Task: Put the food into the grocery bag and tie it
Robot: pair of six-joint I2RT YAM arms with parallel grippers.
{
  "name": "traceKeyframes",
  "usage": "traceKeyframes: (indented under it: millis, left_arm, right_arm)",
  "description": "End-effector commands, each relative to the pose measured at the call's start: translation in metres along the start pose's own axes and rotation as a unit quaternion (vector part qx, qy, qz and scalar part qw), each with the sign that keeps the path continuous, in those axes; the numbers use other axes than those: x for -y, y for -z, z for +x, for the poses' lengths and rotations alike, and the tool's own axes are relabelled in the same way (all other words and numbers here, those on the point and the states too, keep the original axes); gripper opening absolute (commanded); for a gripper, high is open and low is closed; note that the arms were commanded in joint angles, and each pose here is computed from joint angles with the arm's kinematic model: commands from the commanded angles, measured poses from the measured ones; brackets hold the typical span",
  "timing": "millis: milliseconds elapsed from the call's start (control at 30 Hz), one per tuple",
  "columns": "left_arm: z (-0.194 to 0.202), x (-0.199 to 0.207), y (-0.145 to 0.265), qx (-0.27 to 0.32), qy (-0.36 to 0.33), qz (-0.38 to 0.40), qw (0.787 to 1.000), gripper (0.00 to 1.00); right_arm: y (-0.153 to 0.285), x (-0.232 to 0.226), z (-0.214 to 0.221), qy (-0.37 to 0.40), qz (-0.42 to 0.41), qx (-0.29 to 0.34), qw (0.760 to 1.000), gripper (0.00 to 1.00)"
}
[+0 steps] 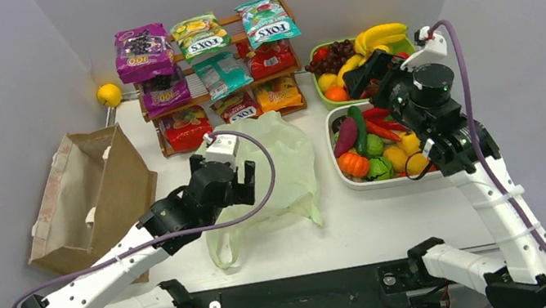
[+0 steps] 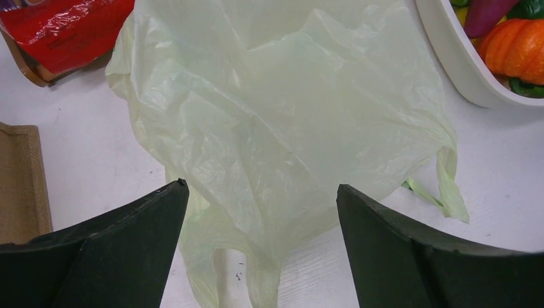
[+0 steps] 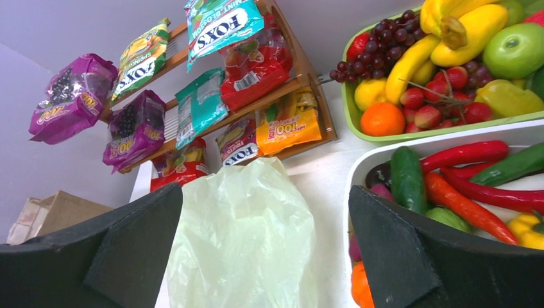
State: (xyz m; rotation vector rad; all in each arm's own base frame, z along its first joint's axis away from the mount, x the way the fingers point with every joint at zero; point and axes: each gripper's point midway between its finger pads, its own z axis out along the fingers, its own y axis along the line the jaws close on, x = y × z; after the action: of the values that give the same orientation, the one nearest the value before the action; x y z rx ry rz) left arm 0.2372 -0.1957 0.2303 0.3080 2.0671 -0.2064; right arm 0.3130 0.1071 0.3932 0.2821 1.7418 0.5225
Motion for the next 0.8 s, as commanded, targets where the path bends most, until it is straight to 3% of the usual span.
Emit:
traceKeyframes:
  millis: [0, 200, 367, 500, 767]
  left_arm:
    - [0.005, 0.0, 0.007, 0.008, 0.011, 0.022, 1.0, 0.85]
    - [0.044, 0.022, -0.008, -0.018, -0.024, 0.085, 0.996, 0.88]
    - [0.081, 0.03, -0.026, -0.032, -0.078, 0.088, 0.993, 0.87]
    - [0.096, 0.044, -0.029, -0.039, -0.124, 0.119, 0.984, 0.76]
    - [0.109, 0.062, -0.035, -0.05, -0.221, 0.118, 0.967, 0.78]
  right_arm:
    - [-0.019, -0.028, -0.024, -0.042, -0.036, 0.02, 0.998, 0.99]
    - [-0.043, -0.055, -0.035, -0.076, -0.077, 0.019, 0.994, 0.97]
    - [-0.051, -0.062, -0.035, -0.085, -0.087, 0.009, 0.993, 0.97]
    - [-0.054, -0.05, -0.018, -0.087, -0.075, -0.009, 0.993, 0.96]
    - [-0.051, -0.025, 0.001, -0.102, -0.057, -0.029, 0.993, 0.96]
